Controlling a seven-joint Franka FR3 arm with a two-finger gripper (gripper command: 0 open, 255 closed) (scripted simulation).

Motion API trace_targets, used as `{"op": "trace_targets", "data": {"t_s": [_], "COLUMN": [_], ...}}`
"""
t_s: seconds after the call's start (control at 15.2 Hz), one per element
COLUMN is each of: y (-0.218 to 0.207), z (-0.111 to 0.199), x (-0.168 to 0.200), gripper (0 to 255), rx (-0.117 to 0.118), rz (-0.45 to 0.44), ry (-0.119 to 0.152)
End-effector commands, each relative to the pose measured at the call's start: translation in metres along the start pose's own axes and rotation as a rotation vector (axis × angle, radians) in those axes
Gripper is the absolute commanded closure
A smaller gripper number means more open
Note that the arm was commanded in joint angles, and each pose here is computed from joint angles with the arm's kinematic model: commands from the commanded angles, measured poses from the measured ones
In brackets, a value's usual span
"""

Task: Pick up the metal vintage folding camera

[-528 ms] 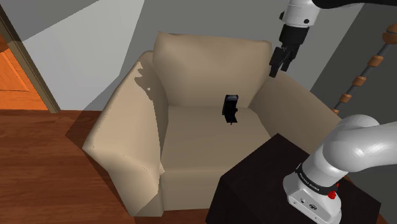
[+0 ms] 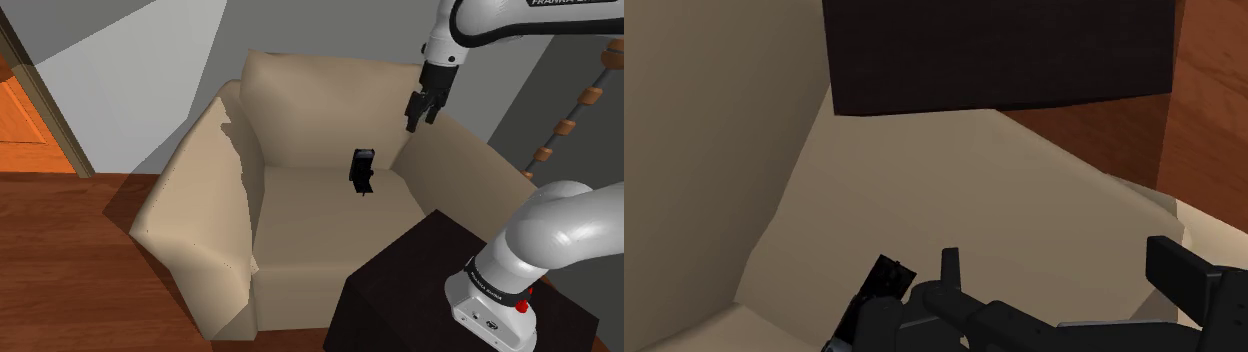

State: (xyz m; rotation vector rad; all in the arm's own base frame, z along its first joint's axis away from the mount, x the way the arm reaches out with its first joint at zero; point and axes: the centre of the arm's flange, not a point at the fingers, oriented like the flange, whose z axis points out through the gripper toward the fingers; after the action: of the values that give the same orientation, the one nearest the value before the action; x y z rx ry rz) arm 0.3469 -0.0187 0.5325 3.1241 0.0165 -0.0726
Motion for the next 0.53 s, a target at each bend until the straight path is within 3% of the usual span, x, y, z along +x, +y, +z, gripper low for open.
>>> {"op": "trace_targets", "data": {"t_s": [0.0,0.46], "y": [0.005,0.038], "z": [0.022,0.091], "x": [0.019,0.074], "gripper": [0,0], "rx": [0.002,0.007], "rz": [0.018,0.079], "ry": [-0.002,-0.011]}}
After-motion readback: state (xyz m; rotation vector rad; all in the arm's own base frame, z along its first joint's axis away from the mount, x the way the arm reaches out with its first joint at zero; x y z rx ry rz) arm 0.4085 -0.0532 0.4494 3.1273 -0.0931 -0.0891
